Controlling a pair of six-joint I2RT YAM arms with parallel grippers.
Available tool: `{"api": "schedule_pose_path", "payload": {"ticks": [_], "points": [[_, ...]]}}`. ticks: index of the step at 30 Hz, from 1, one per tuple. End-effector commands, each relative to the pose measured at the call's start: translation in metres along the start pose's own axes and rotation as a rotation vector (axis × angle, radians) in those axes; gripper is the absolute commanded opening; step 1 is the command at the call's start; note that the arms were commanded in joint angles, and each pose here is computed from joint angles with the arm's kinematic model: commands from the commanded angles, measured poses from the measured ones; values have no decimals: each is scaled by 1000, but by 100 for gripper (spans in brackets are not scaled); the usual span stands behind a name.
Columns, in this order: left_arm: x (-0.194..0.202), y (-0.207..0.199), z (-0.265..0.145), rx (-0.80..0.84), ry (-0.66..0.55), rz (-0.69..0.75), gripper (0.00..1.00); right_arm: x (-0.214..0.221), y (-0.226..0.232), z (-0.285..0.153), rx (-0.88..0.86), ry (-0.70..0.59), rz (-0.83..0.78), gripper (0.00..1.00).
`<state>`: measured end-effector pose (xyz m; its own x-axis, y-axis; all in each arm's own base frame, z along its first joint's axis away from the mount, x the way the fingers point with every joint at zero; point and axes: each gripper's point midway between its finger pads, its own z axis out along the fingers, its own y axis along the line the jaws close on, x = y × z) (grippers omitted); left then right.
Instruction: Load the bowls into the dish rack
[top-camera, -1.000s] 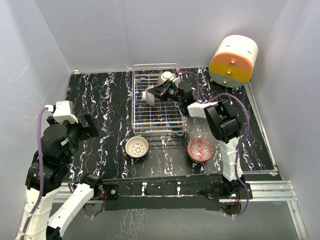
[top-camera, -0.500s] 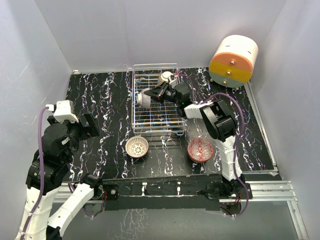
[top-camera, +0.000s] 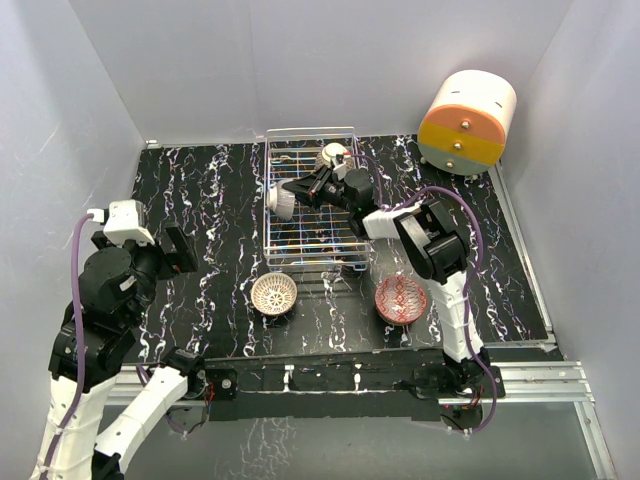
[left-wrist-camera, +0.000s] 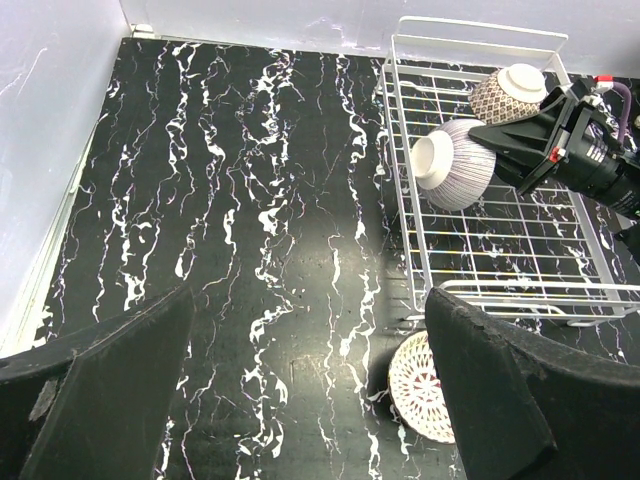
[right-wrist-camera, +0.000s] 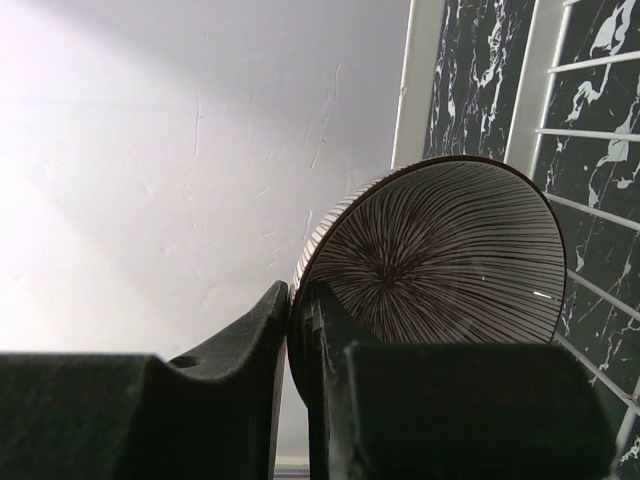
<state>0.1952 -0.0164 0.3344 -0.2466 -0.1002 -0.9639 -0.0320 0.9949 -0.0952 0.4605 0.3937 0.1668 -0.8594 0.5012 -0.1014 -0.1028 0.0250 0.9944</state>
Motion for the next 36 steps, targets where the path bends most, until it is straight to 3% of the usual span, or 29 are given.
{"api": "schedule_pose_path", "payload": {"ticks": [1,8,15,36], "points": [[-4,1,-3,-4,-7,0,97,2,-27,-9,103,-24,50,14],[-5,1,-3,-3,-7,0,97,-8,-37,-24,165,-90,62,20],[-4,-1,0,2,-3,-2,97,-19,-42,-35,201,-125,55,38],[-3,-4,1,17,-7,-11,97,-53,-46,-45,485,-189,-149,49]]}}
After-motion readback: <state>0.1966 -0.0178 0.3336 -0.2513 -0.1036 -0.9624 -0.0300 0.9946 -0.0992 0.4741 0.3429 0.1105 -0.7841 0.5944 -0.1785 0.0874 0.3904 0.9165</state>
